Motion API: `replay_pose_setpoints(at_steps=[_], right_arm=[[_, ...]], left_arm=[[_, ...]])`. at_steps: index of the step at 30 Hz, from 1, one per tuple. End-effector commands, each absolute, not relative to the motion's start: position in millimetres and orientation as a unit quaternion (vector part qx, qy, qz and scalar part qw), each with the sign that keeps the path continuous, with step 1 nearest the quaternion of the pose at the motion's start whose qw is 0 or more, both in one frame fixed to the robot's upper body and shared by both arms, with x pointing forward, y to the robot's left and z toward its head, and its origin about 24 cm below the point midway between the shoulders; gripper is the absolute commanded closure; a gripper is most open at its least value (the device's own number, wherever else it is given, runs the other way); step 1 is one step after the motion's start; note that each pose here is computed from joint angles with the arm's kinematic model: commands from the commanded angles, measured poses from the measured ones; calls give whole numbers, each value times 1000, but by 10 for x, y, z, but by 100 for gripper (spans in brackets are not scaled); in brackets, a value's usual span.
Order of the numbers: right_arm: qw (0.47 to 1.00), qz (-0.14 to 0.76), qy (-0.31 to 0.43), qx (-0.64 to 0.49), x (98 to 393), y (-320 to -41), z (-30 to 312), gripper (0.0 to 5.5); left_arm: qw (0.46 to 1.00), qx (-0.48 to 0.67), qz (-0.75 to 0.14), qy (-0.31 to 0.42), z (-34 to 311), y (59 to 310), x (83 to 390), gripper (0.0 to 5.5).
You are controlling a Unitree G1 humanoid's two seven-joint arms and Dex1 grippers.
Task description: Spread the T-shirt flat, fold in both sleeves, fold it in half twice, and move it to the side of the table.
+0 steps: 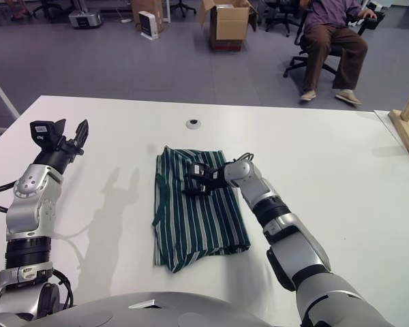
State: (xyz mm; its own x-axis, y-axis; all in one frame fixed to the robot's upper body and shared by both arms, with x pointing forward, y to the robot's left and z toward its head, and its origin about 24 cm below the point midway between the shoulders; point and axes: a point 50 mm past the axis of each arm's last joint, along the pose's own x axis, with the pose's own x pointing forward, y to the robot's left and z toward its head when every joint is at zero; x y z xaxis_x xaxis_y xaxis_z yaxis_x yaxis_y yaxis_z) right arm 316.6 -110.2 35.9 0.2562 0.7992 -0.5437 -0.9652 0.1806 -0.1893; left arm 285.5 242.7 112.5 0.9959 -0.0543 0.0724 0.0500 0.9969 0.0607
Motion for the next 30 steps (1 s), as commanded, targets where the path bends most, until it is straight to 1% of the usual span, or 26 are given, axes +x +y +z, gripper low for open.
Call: replay_pose_setpoints(at_steps=[1,2,3,4,5,6,7,8,11,13,15,19,21,22,23,25,28,29,30], right_arm=[[788,566,95,-224,3273,-1550,998,286],[765,589,94,-243,3142,-1759,1122,286],[741,609,103,-263,3018,-1897,1192,286],[698,633,112,-316,2834,-2064,1179,286],[653,655,123,-359,2651,-2195,1130,286],[607,679,132,-391,2479,-2292,1077,286],[566,697,134,-420,2335,-2372,1015,286],[541,707,129,-437,2251,-2414,974,286],[502,718,76,-476,2143,-2403,818,286],[491,722,51,-485,2097,-2353,717,286],[495,719,27,-488,2081,-2282,635,286],[487,724,27,-487,2033,-2267,518,286],[491,724,27,-484,2049,-2253,514,321],[492,723,26,-483,2056,-2250,517,340],[493,723,26,-483,2062,-2247,522,354],[495,723,24,-481,2063,-2244,530,387],[497,723,23,-479,2066,-2240,531,456],[497,723,23,-479,2067,-2237,530,471],[498,723,22,-478,2069,-2232,531,498]], left_arm=[[977,138,-159,-34,1223,2177,2692,235],[948,194,-249,-27,1235,2058,2541,224],[918,233,-321,-14,1221,1971,2401,210],[862,284,-419,24,1129,1903,2169,193],[802,327,-495,66,1020,1880,1956,181],[748,366,-545,95,937,1878,1791,167],[706,396,-578,103,881,1844,1683,160],[685,413,-592,100,857,1815,1633,160],[618,464,-630,75,744,1695,1544,160],[599,485,-635,61,648,1639,1542,160],[585,497,-639,48,561,1567,1529,160],[556,511,-655,33,441,1491,1486,160],[550,517,-656,21,385,1443,1516,155],[550,514,-658,16,363,1418,1520,177],[549,512,-660,13,341,1394,1525,185],[547,508,-665,11,310,1372,1525,220],[543,492,-680,16,276,1367,1489,289],[541,487,-685,19,262,1372,1468,302],[540,484,-688,20,247,1378,1457,331]])
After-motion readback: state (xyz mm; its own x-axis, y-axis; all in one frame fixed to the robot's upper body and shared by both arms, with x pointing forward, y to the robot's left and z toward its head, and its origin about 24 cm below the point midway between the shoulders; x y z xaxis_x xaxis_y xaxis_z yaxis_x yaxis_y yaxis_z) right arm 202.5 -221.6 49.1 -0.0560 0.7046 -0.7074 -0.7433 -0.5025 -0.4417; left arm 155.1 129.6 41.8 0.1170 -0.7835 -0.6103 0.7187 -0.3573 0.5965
